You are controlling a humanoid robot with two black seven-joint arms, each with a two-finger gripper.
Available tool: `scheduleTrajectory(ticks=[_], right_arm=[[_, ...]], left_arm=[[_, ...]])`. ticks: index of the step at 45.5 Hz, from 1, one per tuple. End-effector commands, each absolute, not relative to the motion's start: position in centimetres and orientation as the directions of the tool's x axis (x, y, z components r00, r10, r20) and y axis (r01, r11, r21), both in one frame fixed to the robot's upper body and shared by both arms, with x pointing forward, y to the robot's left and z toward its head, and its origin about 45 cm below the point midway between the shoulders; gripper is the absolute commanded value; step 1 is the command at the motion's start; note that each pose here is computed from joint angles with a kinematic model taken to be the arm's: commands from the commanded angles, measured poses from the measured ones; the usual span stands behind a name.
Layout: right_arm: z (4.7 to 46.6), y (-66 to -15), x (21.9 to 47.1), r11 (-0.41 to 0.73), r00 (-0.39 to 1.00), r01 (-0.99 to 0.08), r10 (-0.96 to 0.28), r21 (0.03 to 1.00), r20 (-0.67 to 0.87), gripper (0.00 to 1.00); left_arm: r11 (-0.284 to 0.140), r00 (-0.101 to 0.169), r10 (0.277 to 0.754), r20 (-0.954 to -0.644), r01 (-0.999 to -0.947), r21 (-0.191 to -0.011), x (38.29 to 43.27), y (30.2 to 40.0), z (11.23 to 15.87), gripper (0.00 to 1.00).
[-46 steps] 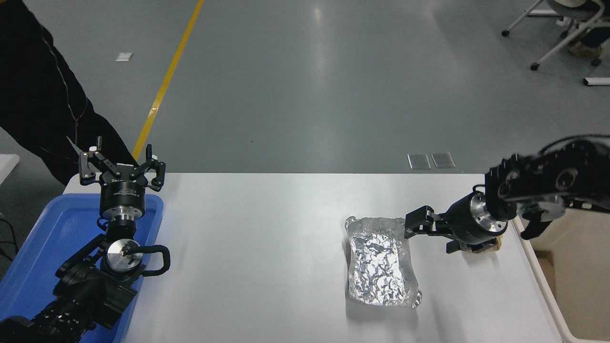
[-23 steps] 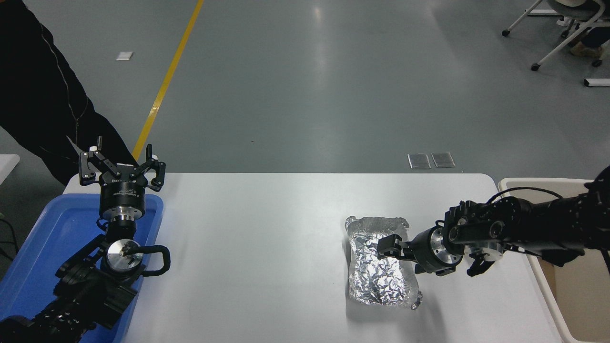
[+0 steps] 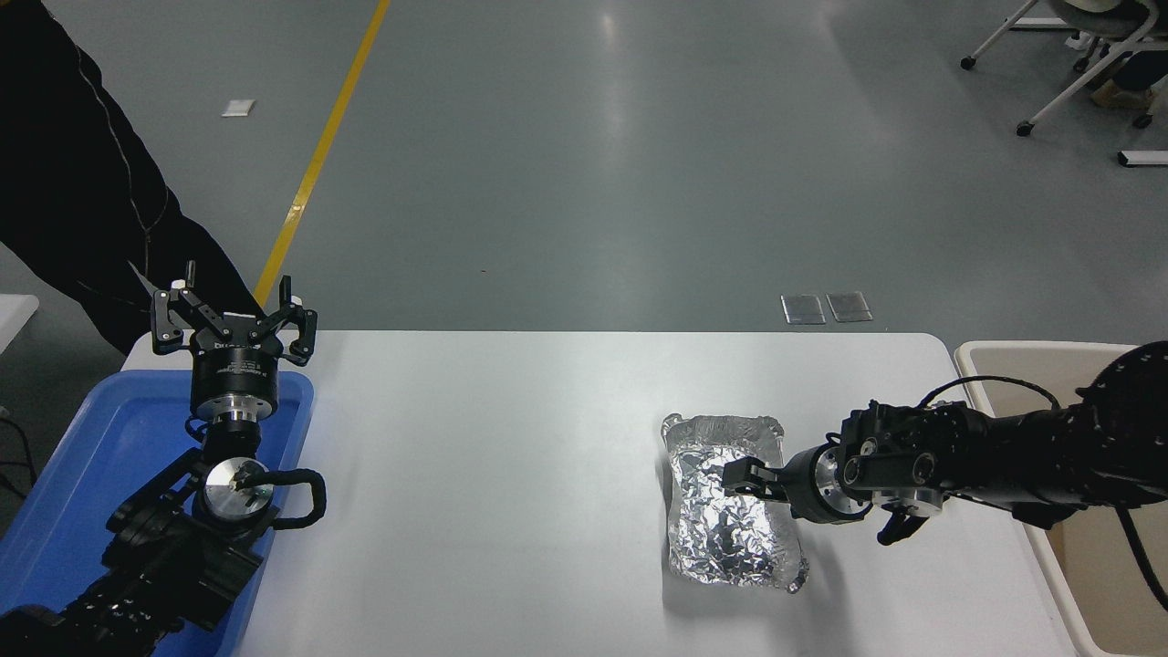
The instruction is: Pick up foil plate and place in dustbin
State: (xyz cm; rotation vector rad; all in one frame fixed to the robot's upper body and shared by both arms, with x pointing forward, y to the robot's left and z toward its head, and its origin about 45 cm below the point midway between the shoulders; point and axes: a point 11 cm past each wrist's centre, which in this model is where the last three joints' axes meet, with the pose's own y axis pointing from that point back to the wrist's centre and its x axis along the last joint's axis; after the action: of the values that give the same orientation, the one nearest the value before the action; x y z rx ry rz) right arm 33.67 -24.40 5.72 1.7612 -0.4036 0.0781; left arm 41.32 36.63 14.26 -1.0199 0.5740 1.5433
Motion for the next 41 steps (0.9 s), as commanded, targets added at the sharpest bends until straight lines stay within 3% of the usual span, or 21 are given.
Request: scheduleTrajectory(ticks=[1, 21, 31, 41], right_arm=[[5.6, -24.4, 33.8, -0.166, 0.946, -0.308, -0.162, 0.937, 0.282, 0.00], [6.8, -25.1, 34.6, -0.145, 0.944, -0.323, -0.115, 0.935, 0.308, 0.00], [10.6, -26.4, 35.8, -0.131, 0.939, -0.341, -0.099, 0.931, 0.330, 0.00], [17.9, -28.7, 36.3, -0.112, 0.940, -0.339, -0.089, 0.934, 0.330, 0.00]], left_arm=[[-0.240, 0.018, 0.532, -0.846, -0.9555, -0.171, 41.31, 36.65, 14.26, 0.99], [-0.240, 0.018, 0.532, -0.846, -0.9555, -0.171, 41.31, 36.65, 14.26, 0.99], [-0.238, 0.020, 0.532, -0.847, -0.9560, -0.172, 41.33, 36.60, 14.28, 0.99], [-0.238, 0.020, 0.532, -0.847, -0.9560, -0.172, 41.33, 36.60, 14.28, 0.99]])
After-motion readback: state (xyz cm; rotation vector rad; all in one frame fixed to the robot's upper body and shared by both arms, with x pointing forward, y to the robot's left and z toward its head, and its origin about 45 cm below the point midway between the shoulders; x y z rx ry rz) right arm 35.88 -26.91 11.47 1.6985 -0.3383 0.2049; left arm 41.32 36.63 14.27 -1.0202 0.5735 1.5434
